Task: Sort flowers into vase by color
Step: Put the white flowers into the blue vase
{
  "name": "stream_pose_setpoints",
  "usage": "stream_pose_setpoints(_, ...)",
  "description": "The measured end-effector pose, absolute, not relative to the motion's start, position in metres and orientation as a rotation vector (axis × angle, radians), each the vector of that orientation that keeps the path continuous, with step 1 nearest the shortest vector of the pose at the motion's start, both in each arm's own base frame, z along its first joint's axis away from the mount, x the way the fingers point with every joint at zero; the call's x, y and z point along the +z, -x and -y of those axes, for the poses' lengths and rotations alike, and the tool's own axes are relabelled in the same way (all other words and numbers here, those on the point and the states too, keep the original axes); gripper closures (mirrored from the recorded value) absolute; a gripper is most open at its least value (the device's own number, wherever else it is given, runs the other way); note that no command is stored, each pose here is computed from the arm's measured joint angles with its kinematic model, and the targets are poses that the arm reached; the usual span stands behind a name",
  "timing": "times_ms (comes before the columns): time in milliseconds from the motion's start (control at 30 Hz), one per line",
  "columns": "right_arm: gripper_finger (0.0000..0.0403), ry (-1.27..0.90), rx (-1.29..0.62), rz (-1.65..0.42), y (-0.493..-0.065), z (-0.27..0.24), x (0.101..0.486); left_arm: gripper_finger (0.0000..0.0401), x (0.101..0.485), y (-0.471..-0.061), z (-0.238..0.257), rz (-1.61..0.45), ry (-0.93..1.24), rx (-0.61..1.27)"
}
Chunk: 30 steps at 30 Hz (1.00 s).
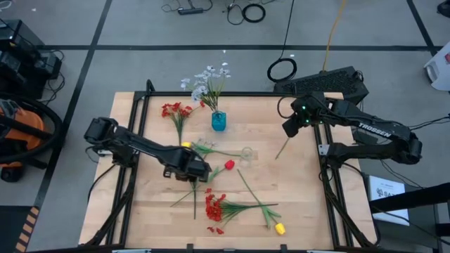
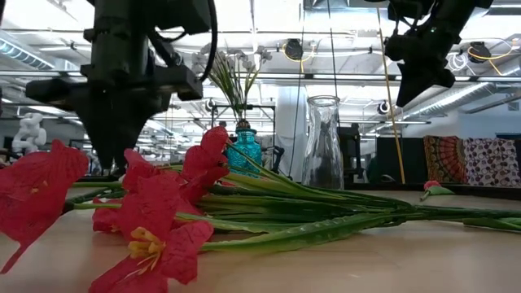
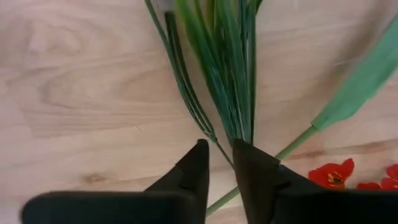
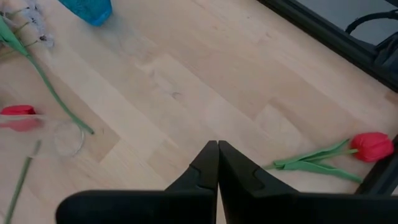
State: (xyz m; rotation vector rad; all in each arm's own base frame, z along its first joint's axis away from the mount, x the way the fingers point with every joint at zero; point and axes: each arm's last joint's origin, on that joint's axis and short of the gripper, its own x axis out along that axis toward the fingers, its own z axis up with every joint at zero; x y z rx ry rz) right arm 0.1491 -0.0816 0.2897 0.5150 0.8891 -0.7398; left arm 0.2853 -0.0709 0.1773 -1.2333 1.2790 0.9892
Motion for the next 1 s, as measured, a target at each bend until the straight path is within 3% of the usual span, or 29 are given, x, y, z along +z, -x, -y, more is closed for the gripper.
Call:
stream_pose_setpoints(233,0.0403,-0.510,-0.737,-0.891,-0.149,0.082,0.290,0.0276,0.173,-0.289,0.073,-1.268,1.275,1.000)
stream_pose_setpoints(500,0.0403,-0.510,-0.737,-0.891,-0.149,0.082,0.290,0.0274,0.171,-0.294,0.073,-1.219,1.285,0.985)
stream_pose_setpoints(1000,0.0403,-0.509,-0.736,-0.885,-0.150,0.082,0.290,0.0273,0.134,-0.311,0.079,-1.263,1.318,1.002)
